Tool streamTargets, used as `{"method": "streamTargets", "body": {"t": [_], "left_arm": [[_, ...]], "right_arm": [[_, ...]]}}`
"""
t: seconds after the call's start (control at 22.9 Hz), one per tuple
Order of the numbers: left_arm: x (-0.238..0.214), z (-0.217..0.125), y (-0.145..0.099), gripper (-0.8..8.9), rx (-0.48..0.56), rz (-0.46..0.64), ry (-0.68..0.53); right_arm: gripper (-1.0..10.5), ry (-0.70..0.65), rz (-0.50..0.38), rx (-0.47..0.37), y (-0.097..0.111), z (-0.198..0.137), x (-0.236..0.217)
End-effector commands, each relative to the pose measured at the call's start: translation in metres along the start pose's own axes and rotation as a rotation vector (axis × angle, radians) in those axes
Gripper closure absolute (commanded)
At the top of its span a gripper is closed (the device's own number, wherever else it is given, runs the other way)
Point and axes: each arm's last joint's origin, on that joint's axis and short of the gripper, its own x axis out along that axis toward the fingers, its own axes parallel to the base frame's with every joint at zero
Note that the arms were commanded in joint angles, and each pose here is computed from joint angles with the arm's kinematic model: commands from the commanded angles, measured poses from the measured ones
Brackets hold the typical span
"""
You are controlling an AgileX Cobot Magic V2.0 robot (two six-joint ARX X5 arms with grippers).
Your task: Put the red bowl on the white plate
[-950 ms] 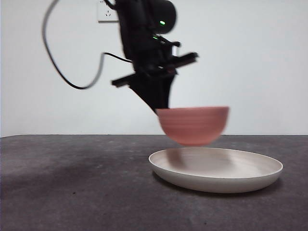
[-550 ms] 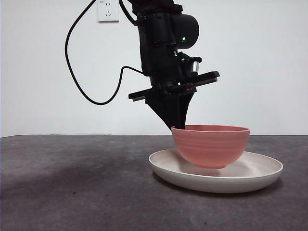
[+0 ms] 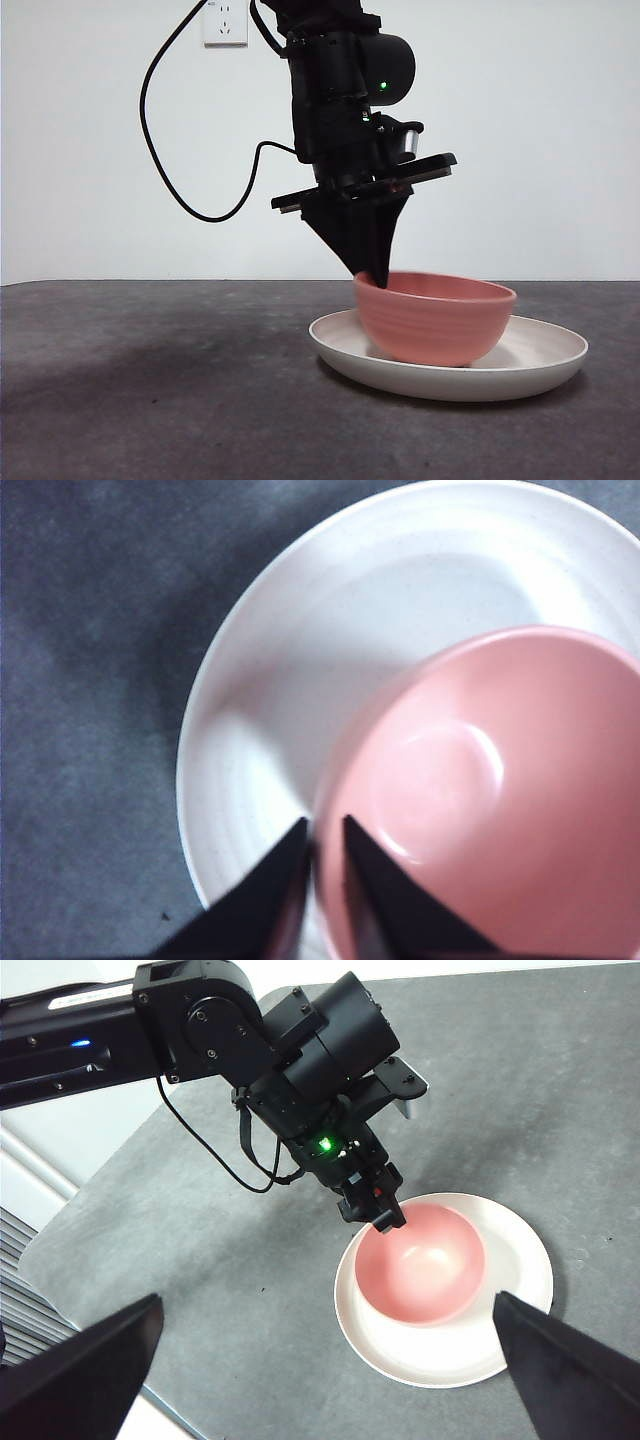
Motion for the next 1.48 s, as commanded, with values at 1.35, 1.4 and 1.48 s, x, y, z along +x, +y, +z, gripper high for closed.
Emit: {"method": "streamTargets", "body": {"t": [1.35, 1.4, 1.48], "left_arm": [[-0.322, -0.156, -0.025, 2.51, 0.156, -0.009, -0.495], [-0.324, -0.162, -0.025, 2.51, 0.161, -0.009, -0.506], [-0.326, -0.178, -0.025, 2.51, 0.17, -0.019, -0.523]], "right_arm": [[3.9, -0.017, 0.008, -0.023, 0.003, 0.004, -0.003], [3.9, -0.017, 0.008, -0.023, 0.003, 0.004, -0.003], [3.9, -0.017, 0.007, -0.022, 0.003, 0.004, -0.003]]}}
